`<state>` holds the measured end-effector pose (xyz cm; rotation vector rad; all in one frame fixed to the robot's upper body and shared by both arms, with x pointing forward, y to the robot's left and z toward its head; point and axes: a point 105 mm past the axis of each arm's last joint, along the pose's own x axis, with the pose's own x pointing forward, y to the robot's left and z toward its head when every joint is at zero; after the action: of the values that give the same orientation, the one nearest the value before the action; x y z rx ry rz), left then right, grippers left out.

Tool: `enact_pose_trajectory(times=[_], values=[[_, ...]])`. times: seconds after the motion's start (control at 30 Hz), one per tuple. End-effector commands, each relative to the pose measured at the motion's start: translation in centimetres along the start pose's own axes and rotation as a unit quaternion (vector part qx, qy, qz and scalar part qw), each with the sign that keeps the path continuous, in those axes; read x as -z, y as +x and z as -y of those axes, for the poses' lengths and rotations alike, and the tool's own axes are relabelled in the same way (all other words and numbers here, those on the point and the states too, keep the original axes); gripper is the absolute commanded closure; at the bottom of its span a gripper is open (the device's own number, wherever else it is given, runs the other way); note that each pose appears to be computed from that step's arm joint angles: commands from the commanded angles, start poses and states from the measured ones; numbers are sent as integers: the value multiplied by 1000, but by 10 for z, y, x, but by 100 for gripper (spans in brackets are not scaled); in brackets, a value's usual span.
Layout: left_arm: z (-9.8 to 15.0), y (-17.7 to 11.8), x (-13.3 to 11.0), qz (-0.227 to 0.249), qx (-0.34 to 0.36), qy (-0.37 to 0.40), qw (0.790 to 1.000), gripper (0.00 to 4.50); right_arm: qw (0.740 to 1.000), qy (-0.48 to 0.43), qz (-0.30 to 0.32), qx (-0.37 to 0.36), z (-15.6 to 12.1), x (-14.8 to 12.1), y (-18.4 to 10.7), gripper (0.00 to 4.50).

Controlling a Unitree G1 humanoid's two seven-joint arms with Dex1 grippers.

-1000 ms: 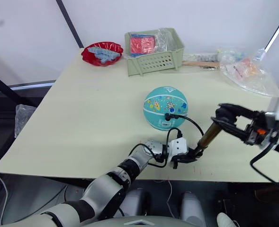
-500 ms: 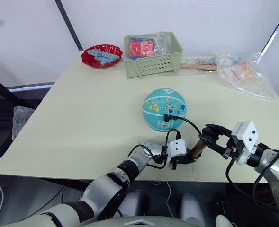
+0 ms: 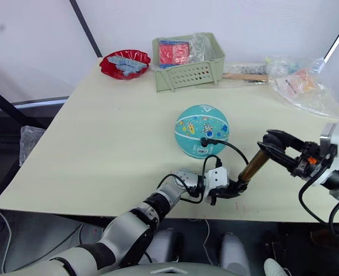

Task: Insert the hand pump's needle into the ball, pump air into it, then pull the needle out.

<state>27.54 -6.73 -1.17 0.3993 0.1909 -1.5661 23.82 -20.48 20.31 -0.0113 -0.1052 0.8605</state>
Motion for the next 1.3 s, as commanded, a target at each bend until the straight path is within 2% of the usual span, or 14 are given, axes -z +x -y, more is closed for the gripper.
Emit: enact_pose_trajectory(times=[0.03, 0.23, 0.37, 0.5, 0.77, 0.9, 1.0, 1.13, 1.23, 1.3], values=[[24, -4, 41, -67, 30, -51, 996, 347, 996, -45, 79, -27, -7, -59, -4, 285], [25, -4, 43, -68, 32, -51, 996, 347, 993, -67, 93, -31, -8, -88, -11, 285], [27, -4, 43, -68, 33, -52, 996, 347, 992, -67, 98, -40, -13, -95, -10, 285], [28, -2, 42, -65, 34, -52, 996, 347, 997, -50, 33, -55, -20, -58, 0, 285], [26, -2, 41, -64, 32, -52, 996, 347, 997, -36, -34, -63, -19, -5, 10, 285], [25, -3, 40, -64, 30, -52, 996, 347, 993, -32, -92, -71, -22, 33, 10, 285], [24, -3, 40, -64, 29, -53, 996, 347, 992, -19, -110, -62, -23, 58, 11, 285], [24, -2, 40, -63, 28, -54, 996, 347, 991, -14, -119, -63, -27, 71, 11, 285], [25, -2, 39, -62, 29, -56, 996, 347, 986, -13, -154, -61, -29, 92, 5, 285], [25, -2, 40, -62, 28, -55, 996, 347, 988, -13, -147, -51, -27, 90, 3, 285]])
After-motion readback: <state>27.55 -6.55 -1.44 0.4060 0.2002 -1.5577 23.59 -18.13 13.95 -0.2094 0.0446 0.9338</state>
